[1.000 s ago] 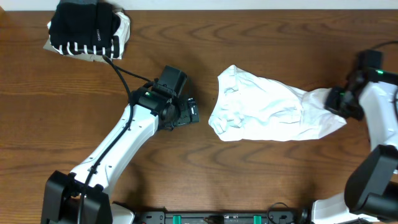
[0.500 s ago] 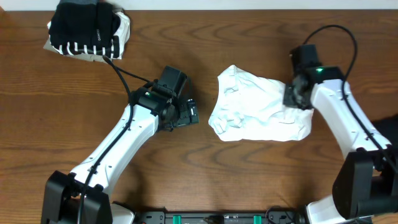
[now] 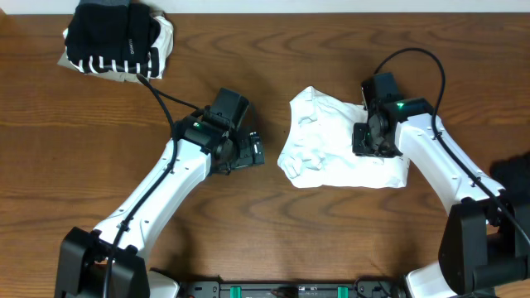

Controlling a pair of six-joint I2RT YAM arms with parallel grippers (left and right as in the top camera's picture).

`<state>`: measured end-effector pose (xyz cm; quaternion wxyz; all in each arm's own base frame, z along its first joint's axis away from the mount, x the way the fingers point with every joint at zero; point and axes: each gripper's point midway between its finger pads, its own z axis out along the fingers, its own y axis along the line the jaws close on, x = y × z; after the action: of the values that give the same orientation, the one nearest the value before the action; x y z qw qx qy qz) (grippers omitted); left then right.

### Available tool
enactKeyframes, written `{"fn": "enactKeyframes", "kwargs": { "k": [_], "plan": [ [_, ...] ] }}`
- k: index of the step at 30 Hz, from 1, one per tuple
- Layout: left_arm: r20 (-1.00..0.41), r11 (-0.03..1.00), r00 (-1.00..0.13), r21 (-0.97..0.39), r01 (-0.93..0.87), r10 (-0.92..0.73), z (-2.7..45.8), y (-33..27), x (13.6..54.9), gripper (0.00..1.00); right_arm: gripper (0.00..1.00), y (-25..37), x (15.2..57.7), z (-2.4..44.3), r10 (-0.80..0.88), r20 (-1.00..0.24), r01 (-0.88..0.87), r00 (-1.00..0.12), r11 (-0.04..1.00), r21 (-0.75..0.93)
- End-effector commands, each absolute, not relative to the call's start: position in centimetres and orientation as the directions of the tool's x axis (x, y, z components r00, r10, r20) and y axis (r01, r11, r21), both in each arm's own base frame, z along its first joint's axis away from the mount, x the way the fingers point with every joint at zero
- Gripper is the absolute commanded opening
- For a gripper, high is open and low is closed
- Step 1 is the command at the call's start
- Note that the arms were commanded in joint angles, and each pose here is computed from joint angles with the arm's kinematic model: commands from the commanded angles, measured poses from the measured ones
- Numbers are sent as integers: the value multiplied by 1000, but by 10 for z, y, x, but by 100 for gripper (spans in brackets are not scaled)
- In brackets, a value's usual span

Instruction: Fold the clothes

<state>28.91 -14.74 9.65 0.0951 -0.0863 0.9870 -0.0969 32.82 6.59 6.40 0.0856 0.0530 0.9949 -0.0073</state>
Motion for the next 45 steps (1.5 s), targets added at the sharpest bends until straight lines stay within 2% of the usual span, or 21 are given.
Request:
{"fn": "enactKeyframes", "kwargs": {
  "k": [1,2,4,5,8,12,14,19,23,28,37,45],
  "plan": [
    [-158,966,-968,-200,-164,-197,94,-145,285,98,72,72,327,64,85,-160,81,-984,996,33],
    [-155,966,-968,-198,-165,-197,94,-144,284,98,72,72,328,65,83,-160,79,-984,996,32],
    [-155,966,-968,-198,-165,-197,94,-144,284,98,65,69,330,70,94,-164,90,-982,995,33],
    [-155,966,-968,-198,-165,-197,94,-144,284,98,59,68,333,75,107,-168,101,-980,994,39],
    [-155,966,-968,-198,-165,-197,94,-144,284,98,31,65,347,99,149,-207,134,-967,988,81],
    [-155,966,-968,-198,-165,-197,94,-144,284,98,28,63,368,140,211,-290,154,-934,966,207],
    [-156,966,-968,-198,-165,-197,94,-144,284,98,23,63,375,152,245,-305,154,-920,944,293],
    [-158,966,-968,-200,-164,-197,94,-145,285,98,15,65,376,147,272,-269,148,-924,903,404],
    [-170,965,-965,-208,-162,-199,95,-146,288,98,1,80,371,125,253,-241,122,-937,884,452],
    [-167,965,-966,-207,-162,-198,95,-146,287,98,1,93,362,90,257,-223,106,-940,845,524],
    [-167,965,-966,-206,-162,-198,95,-146,287,98,5,82,317,28,299,-114,202,-947,836,511],
    [-151,967,-969,-195,-166,-197,94,-144,283,98,1,52,296,12,427,-6,370,-904,790,489]
  ]
}}
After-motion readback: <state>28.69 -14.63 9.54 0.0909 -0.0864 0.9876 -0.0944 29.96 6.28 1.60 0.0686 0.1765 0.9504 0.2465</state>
